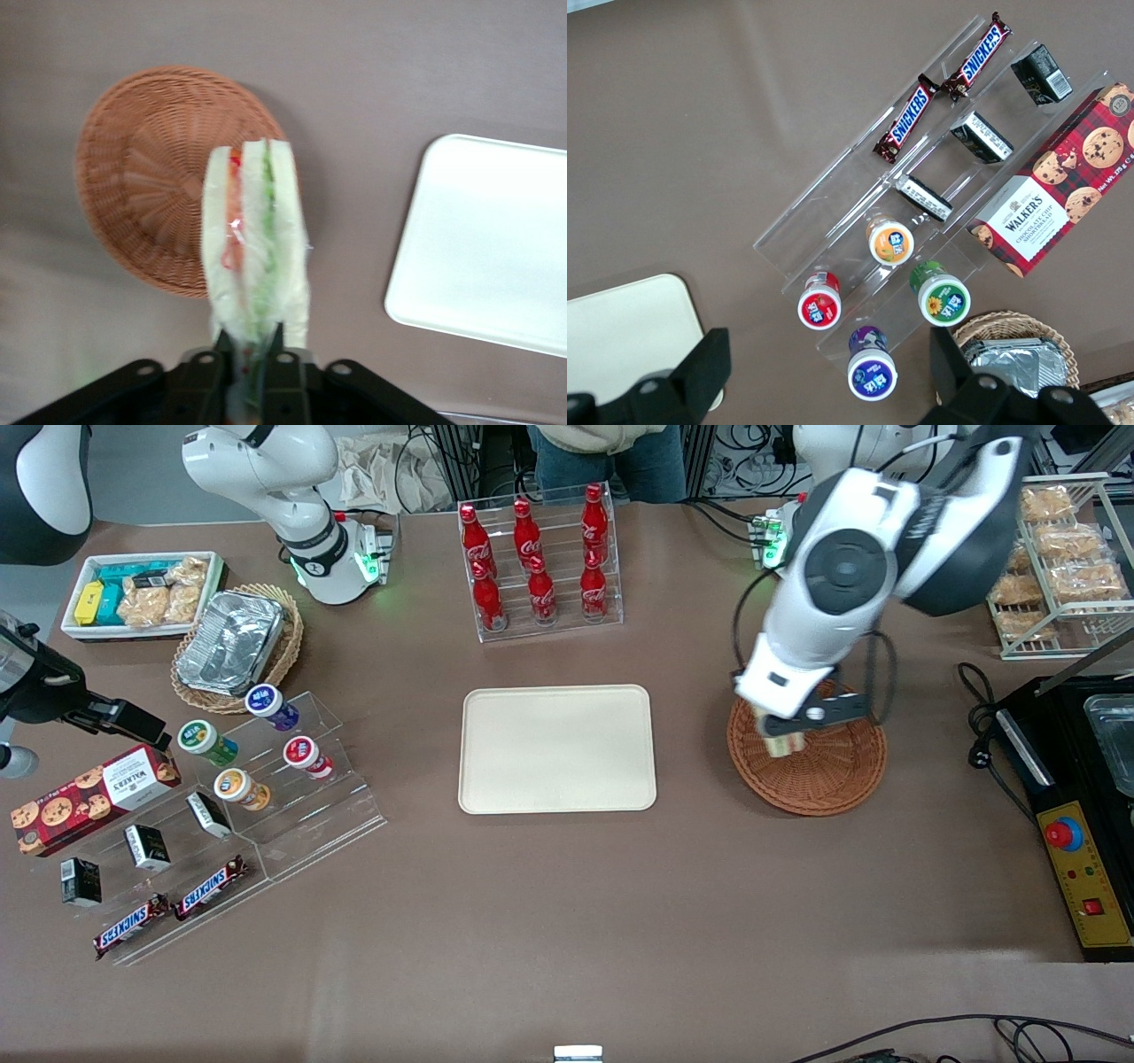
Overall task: Place sandwich from basket to tray
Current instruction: 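Carry the sandwich over the cream tray and lower it onto it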
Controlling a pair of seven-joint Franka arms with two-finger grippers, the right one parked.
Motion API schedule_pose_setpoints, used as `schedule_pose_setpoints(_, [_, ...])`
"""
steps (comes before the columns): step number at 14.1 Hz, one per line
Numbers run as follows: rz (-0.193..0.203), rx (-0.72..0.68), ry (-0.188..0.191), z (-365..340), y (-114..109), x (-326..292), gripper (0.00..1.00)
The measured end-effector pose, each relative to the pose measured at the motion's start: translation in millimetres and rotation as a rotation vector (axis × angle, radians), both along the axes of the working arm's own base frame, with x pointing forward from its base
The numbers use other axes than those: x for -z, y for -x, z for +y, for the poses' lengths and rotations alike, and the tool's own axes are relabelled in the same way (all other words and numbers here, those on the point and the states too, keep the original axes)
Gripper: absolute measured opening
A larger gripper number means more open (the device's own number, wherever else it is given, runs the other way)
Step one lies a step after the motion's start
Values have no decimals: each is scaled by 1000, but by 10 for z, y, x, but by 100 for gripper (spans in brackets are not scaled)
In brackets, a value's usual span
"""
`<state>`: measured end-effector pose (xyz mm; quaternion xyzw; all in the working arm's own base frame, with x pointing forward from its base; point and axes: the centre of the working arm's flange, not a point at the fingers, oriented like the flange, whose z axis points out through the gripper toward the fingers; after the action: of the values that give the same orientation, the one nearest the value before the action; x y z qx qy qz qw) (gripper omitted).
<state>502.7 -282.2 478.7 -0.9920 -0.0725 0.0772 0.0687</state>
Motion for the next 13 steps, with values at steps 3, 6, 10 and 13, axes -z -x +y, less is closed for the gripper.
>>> schedule_pose_setpoints(3, [-7, 44, 38, -361, 64, 191, 15])
schedule_pose_setpoints(6, [-21, 97, 75, -715, 163, 363, 15])
schedule_pose_setpoints(10, [-20, 124, 184, -1227, 323, 750, 15])
schedule_pose_setpoints(13, [-49, 139, 221, -1429, 435, 1234, 15])
